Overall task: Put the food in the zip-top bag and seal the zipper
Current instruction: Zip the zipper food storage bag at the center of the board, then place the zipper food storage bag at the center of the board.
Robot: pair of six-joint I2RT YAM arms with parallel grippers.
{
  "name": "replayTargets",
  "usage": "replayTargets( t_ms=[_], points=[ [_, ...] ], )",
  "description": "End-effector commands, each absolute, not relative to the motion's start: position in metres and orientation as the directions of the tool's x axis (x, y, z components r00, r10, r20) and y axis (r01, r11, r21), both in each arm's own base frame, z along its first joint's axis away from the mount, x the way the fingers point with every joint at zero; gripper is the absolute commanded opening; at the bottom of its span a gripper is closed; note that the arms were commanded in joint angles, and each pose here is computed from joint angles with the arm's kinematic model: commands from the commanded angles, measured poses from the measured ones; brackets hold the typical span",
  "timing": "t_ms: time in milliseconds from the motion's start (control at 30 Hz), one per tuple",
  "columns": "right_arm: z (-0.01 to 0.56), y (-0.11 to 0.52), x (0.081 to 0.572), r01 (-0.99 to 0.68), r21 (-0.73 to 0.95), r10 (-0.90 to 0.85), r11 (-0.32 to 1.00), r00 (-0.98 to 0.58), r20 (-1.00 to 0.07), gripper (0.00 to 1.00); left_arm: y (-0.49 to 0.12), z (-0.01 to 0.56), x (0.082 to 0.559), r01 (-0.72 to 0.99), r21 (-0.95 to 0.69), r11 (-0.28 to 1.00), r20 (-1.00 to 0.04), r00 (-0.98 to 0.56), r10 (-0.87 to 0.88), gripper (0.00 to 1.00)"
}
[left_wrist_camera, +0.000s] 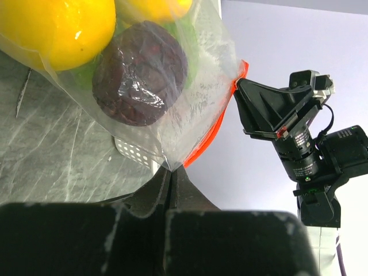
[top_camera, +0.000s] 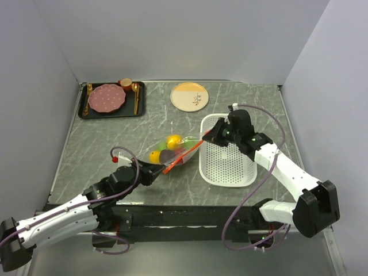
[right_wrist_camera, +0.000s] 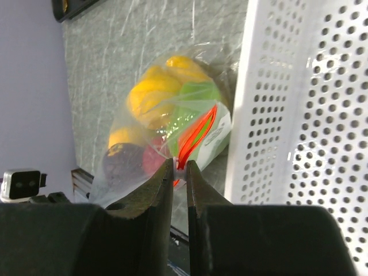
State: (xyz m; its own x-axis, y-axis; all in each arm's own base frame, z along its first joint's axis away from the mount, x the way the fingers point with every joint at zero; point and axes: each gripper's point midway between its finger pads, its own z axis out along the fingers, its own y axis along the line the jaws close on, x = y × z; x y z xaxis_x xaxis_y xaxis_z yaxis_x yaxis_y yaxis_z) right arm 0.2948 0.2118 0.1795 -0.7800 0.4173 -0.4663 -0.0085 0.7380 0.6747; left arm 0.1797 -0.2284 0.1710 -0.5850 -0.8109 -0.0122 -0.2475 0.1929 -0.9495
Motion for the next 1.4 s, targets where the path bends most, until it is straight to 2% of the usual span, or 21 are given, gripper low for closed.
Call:
replayTargets(
  t_ms=[0,800,1000,1133,1200,1233,1333,1367],
  points=[
    [0.194,0.181,0.327,0.012,0.618,0.462,0.786,-0.676,-0.574,0.14,-0.221,0.164,0.183,-0.258,-0.942,0.213,-0.034,-0.558,-0.829,0.01],
    [0.184,0.160,0.359,0.029,0.588,0.449,0.808,-0.676,-0.585,0.16,-0.218,0.163,0.182,-0.262,-0.936,0.235,-0.052,-0.558,-0.828,0.01],
    [0.180,0.163,0.360,0.018,0.591,0.439,0.806,-0.688,-0.578,0.16,-0.220,0.158,0.181,-0.272,-0.939,0.213,-0.025,-0.561,-0.827,0.01],
    [0.179,0.171,0.357,-0.019,0.612,0.419,0.791,-0.712,-0.563,0.24,-0.221,0.160,0.181,-0.265,-0.940,0.216,-0.030,-0.565,-0.825,0.01],
    [0.180,0.177,0.354,-0.050,0.625,0.398,0.779,-0.731,-0.554,0.32,-0.224,0.165,0.181,-0.242,-0.946,0.217,-0.040,-0.577,-0.816,0.11],
    [0.178,0.176,0.353,-0.047,0.623,0.395,0.781,-0.735,-0.551,0.42,-0.225,0.170,0.181,-0.218,-0.949,0.227,-0.059,-0.585,-0.809,0.16],
    [0.177,0.170,0.351,-0.037,0.594,0.389,0.803,-0.724,-0.570,0.57,-0.227,0.178,0.184,-0.192,-0.949,0.251,-0.094,-0.587,-0.804,0.24],
    [0.177,0.166,0.351,-0.028,0.587,0.392,0.809,-0.718,-0.575,0.58,-0.227,0.178,0.184,-0.188,-0.946,0.265,-0.107,-0.590,-0.800,0.26]
  ],
)
